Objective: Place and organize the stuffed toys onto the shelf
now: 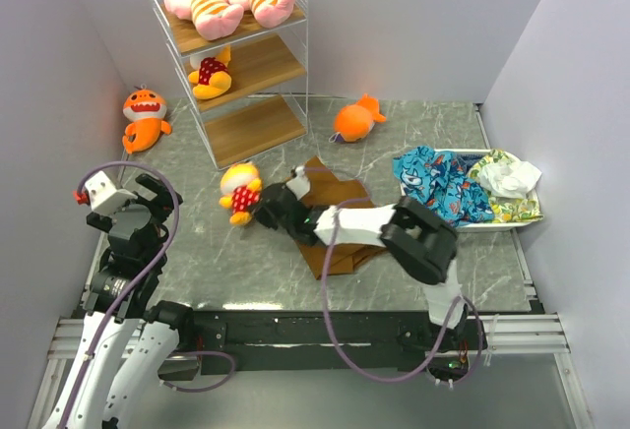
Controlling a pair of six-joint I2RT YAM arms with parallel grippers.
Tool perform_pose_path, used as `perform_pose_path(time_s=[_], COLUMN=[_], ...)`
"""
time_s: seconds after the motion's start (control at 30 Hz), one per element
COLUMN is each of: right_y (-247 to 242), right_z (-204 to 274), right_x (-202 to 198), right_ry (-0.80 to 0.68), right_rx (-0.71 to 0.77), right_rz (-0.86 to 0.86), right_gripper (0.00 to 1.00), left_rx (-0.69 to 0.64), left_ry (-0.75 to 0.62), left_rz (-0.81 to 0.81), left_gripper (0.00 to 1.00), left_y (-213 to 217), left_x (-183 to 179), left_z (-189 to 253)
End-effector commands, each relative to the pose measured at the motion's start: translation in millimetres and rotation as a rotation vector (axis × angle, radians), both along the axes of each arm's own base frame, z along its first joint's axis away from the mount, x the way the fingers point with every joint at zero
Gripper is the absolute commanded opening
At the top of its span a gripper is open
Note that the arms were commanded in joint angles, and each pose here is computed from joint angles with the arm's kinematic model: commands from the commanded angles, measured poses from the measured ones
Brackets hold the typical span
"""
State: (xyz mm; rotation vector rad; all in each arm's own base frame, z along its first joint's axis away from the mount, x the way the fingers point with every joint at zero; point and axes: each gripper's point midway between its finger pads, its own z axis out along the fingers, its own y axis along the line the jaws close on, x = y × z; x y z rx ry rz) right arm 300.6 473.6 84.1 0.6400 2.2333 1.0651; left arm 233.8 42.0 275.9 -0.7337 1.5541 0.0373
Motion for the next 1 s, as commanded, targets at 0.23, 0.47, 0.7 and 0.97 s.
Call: perform_pose_path(time_s=[0.23,0.47,0.7,0.97], right_y=[-74,-83,-80,-79], right_z=[215,249,253,262], right_x=[65,127,157,200], right_ry=[-0.510,-0.576,-0.595,-0.657], right_rx=[0.022,-0.029,-0.025,-0.043], right_rz=[0.001,0.067,0.092,0.083], right_gripper=[0.00,0.00,0.08,0.22], left_rx=[-0.001,0.000,0.001,0.001], left_ry=[-0.034,-0.038,-0.032,-0.029], left_rz=[0.030,0.031,0.033,0.034], left_gripper=[0.97,0.97,0.97,0.97], left_y=[5,6,6,6], left_x=[-1,-2,-2,-1], left_z=[7,8,6,6])
